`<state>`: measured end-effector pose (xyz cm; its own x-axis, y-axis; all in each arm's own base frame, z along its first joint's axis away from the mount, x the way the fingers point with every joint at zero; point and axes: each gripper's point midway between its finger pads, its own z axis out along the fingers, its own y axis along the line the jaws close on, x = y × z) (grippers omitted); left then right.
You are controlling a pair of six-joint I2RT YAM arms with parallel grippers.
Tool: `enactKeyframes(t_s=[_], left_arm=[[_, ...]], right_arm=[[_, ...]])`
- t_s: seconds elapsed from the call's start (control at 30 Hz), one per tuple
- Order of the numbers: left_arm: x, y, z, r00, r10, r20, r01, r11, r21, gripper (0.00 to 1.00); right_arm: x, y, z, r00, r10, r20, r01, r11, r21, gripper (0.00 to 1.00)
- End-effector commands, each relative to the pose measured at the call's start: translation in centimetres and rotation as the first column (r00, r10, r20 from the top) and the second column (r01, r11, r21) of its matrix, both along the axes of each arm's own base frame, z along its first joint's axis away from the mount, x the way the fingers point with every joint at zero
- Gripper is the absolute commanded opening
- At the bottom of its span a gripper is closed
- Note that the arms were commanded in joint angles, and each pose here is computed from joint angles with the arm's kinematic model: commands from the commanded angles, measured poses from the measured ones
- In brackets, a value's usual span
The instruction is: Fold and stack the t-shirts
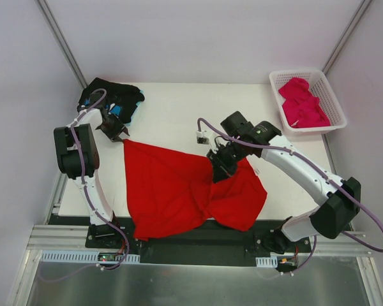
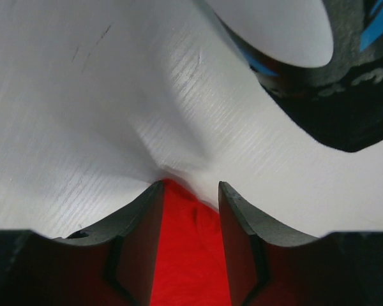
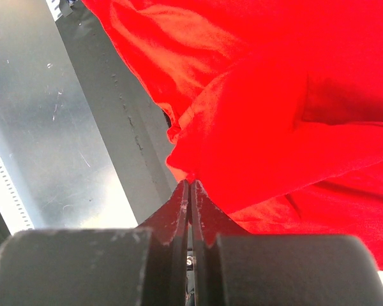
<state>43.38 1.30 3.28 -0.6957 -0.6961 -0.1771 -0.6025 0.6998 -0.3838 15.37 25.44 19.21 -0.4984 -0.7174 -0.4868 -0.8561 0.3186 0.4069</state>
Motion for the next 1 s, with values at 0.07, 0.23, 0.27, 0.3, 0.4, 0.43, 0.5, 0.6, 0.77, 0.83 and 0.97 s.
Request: enactKeyframes(t_s=[0.07,0.23,0.27,0.3,0.4,0.43,0.5,0.6,0.77,0.83,0.97], left_arm=[[0.2,-0.5,-0.3,0.999,0.001,-0.033,-0.002,1.0,-0.022,0.36],[-1.4,-0.8,-0.4,0.998,-0.001,-0.056,-0.001,0.999,-0.035,0.38],[-1.7,-1.0,-0.4,0.998,-0.003,-0.055,0.001,0.999,-0.036,0.38],[-1.9,-1.1,0.0,0.999,-0.005,-0.051,0.003,0.999,-0.041,0.38],[-2.7,-1.1,0.0,0.998,-0.01,-0.057,0.008,0.999,-0.036,0.37],[-3.3,-1.1,-0.5,0.997,-0.009,-0.073,0.007,0.999,-0.035,0.37],[-3.8,-1.3,-0.7,0.996,-0.011,-0.085,0.009,0.999,-0.034,0.36],[-4.3,-1.4,-1.1,0.995,-0.015,-0.098,0.012,0.999,-0.033,0.31],[-4.0,-1.4,0.1,0.997,-0.021,-0.067,0.019,1.0,-0.024,0.05],[-3.6,-1.0,1.2,0.999,-0.025,-0.041,0.025,1.0,-0.001,0.0],[-3.7,-0.7,2.9,0.999,-0.039,-0.036,0.04,0.999,0.021,0.0]], right_arm=[[-0.6,-0.2,1.8,0.999,0.011,0.032,-0.012,0.999,0.05,0.01],[-0.5,-0.2,1.9,0.999,0.006,0.036,-0.007,0.999,0.05,0.01],[-0.5,-0.2,1.9,0.999,0.006,0.034,-0.007,0.999,0.049,0.01],[-0.5,-0.1,1.9,0.999,0.006,0.035,-0.008,0.999,0.05,0.01],[-0.6,-0.2,2.0,0.999,0.002,0.04,-0.005,0.998,0.056,0.01],[-0.6,-0.3,2.0,0.999,-0.001,0.039,-0.001,0.998,0.055,0.01],[-0.6,-0.5,2.0,0.999,-0.01,0.051,0.007,0.999,0.053,0.01],[-0.4,-0.6,1.9,0.998,-0.017,0.059,0.015,0.999,0.046,0.01],[0.0,-1.0,1.2,0.997,-0.039,0.065,0.038,0.999,0.019,0.01],[1.0,-1.3,1.0,0.991,-0.088,0.098,0.088,0.996,0.002,0.0],[3.3,-2.6,1.3,0.963,-0.2,0.18,0.208,0.978,-0.029,0.01]])
